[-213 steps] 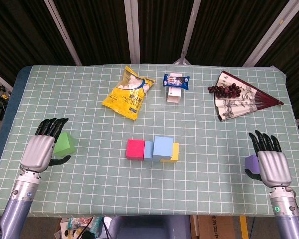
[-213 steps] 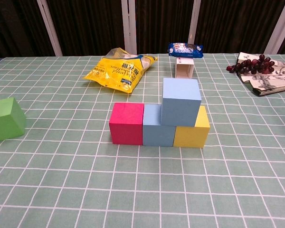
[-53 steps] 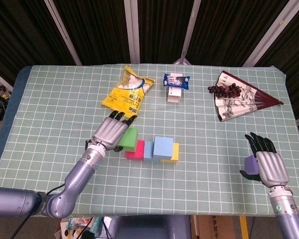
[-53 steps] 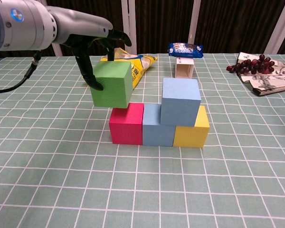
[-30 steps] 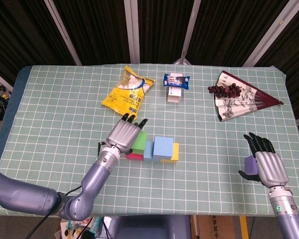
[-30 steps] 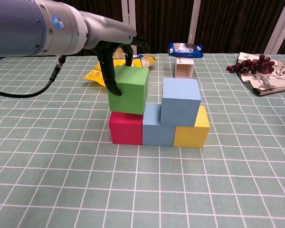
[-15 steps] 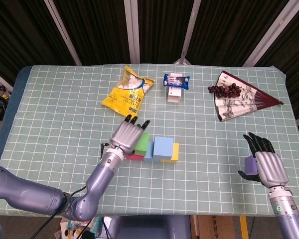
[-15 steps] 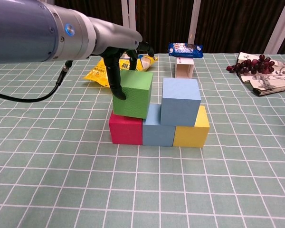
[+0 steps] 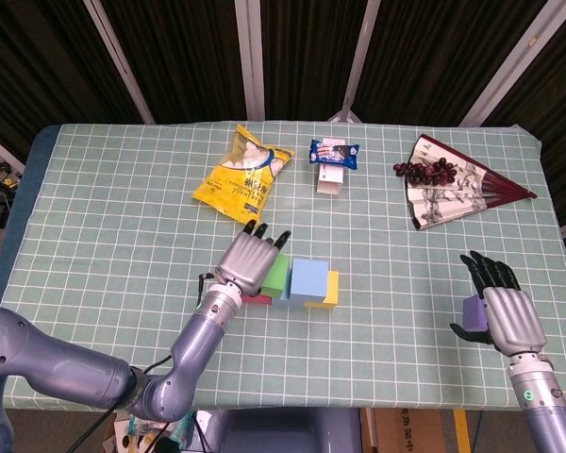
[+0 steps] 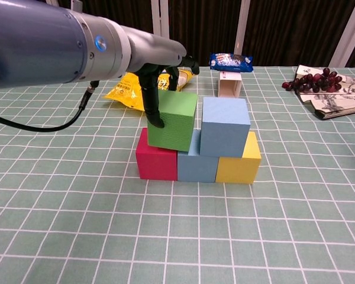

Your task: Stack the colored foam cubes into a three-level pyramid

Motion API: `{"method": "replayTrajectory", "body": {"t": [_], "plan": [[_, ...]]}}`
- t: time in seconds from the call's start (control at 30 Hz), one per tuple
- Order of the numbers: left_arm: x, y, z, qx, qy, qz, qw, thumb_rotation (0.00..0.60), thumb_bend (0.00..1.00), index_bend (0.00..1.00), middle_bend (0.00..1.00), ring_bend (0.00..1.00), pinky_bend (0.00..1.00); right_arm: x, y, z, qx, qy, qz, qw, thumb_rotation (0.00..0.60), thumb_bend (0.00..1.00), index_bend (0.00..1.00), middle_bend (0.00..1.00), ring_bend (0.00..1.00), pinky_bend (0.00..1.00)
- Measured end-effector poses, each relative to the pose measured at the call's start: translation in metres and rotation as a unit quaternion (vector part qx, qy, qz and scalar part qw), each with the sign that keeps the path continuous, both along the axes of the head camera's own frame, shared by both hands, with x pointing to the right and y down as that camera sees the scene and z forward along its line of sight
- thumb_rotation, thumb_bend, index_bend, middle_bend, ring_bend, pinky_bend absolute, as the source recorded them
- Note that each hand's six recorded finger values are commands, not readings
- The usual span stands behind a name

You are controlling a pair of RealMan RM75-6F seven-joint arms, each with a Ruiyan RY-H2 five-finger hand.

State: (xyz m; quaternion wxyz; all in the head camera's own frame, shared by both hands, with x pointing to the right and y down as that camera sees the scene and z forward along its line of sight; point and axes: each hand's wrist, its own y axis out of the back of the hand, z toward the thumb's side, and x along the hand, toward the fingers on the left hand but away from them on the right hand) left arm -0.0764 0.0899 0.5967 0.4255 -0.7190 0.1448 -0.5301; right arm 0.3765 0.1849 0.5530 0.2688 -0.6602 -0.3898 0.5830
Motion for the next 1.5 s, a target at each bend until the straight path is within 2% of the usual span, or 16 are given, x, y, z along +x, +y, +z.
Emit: {"method": "replayTrajectory", "body": {"t": [0.4, 1.5], "plan": [[-0.0045, -0.0007, -0.0016, 0.008, -0.021, -0.010, 0.9997, 0.600, 0.34, 0.03, 0.39, 0.10, 0.10, -0.0007, 0.0007, 0.0006, -0.002, -0.003, 0.000, 1.0000, 0.600, 0.20, 0.00, 0.00, 0.00, 0.00], [0.0029, 0.0048, 0.0025, 0.013, -0.010, -0.030, 0.9994, 0.600, 0.35, 0.03, 0.39, 0.10, 0.10, -0.0005, 0.0022, 0.0029, -0.010, 0.000, 0.000, 1.0000, 0.600, 0.20, 0.00, 0.00, 0.00, 0.00]]}}
